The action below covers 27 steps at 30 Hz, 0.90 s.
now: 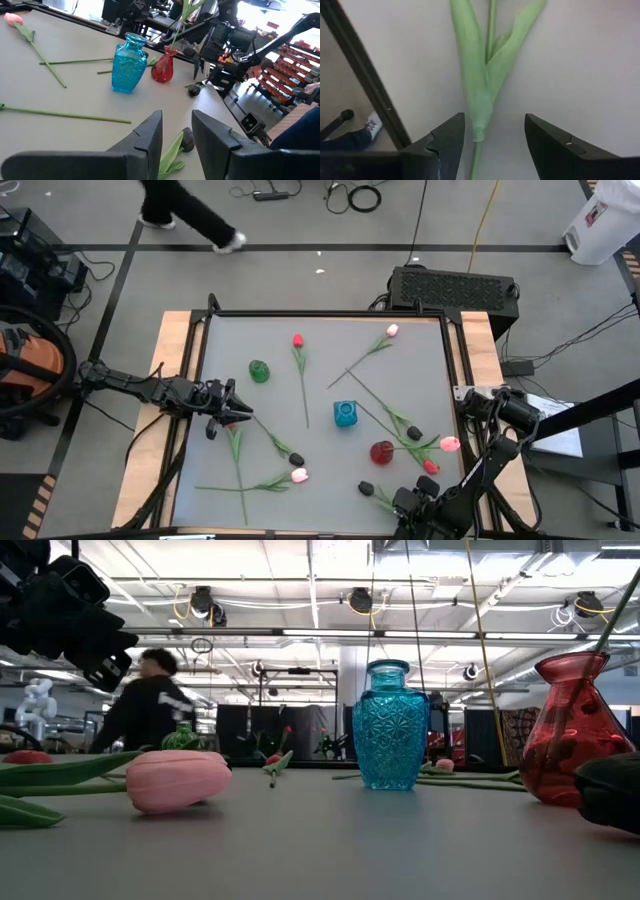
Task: Sort flowers into vase by color
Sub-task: Put the bottom black tulip into the green vase
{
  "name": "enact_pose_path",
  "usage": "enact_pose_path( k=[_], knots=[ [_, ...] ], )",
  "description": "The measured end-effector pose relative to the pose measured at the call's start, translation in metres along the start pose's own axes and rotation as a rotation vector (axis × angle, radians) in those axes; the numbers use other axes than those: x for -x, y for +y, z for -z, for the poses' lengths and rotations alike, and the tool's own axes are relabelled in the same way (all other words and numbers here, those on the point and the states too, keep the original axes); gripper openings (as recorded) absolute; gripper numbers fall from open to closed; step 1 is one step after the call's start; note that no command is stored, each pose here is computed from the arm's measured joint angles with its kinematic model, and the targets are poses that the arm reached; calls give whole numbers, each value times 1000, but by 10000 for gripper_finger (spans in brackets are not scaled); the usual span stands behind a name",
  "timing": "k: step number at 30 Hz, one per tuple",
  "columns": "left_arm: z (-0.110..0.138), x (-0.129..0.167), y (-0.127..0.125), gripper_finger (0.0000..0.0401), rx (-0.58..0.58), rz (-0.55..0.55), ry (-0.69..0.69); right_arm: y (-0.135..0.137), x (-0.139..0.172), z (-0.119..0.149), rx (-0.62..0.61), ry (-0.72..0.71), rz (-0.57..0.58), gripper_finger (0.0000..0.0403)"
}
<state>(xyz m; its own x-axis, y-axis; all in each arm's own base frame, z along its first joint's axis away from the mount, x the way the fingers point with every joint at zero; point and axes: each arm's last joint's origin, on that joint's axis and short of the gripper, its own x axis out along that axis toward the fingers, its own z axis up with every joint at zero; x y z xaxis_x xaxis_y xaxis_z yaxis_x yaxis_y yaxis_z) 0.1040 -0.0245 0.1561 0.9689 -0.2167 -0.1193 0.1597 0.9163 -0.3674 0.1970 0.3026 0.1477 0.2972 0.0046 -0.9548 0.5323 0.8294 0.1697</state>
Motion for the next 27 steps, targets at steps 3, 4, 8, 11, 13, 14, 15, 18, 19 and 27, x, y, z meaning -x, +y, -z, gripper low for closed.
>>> enact_pose_path(
  k=[3, 4, 8, 11, 13, 14, 15, 18, 19, 27],
  knots=[
    [0, 0, 0, 112, 0, 0, 0, 1, 0, 0, -2, 0, -6, 199],
    [0, 0, 0, 112, 0, 0, 0, 1, 0, 0, -2, 0, -6, 199],
    [0, 0, 0, 112, 0, 0, 0, 1, -1, -3, 1, -1, -4, 199],
    [0, 0, 0, 112, 0, 0, 0, 0, -1, -6, 7, 8, -2, 199],
    [0, 0, 0, 112, 0, 0, 0, 0, -2, -8, 13, 20, 1, 199],
    [0, 0, 0, 112, 0, 0, 0, 0, -3, -10, 16, 20, 2, 199],
    [0, 0, 0, 112, 0, 0, 0, 0, -3, -11, 21, 20, 3, 199],
    [0, 0, 0, 112, 0, 0, 0, 0, -4, -14, 18, 32, 5, 199],
    [0, 0, 0, 112, 0, 0, 0, 0, -4, -15, 19, 41, 5, 199],
    [0, 0, 0, 112, 0, 0, 0, 0, -4, -13, 35, 95, 7, 199]
  ],
)
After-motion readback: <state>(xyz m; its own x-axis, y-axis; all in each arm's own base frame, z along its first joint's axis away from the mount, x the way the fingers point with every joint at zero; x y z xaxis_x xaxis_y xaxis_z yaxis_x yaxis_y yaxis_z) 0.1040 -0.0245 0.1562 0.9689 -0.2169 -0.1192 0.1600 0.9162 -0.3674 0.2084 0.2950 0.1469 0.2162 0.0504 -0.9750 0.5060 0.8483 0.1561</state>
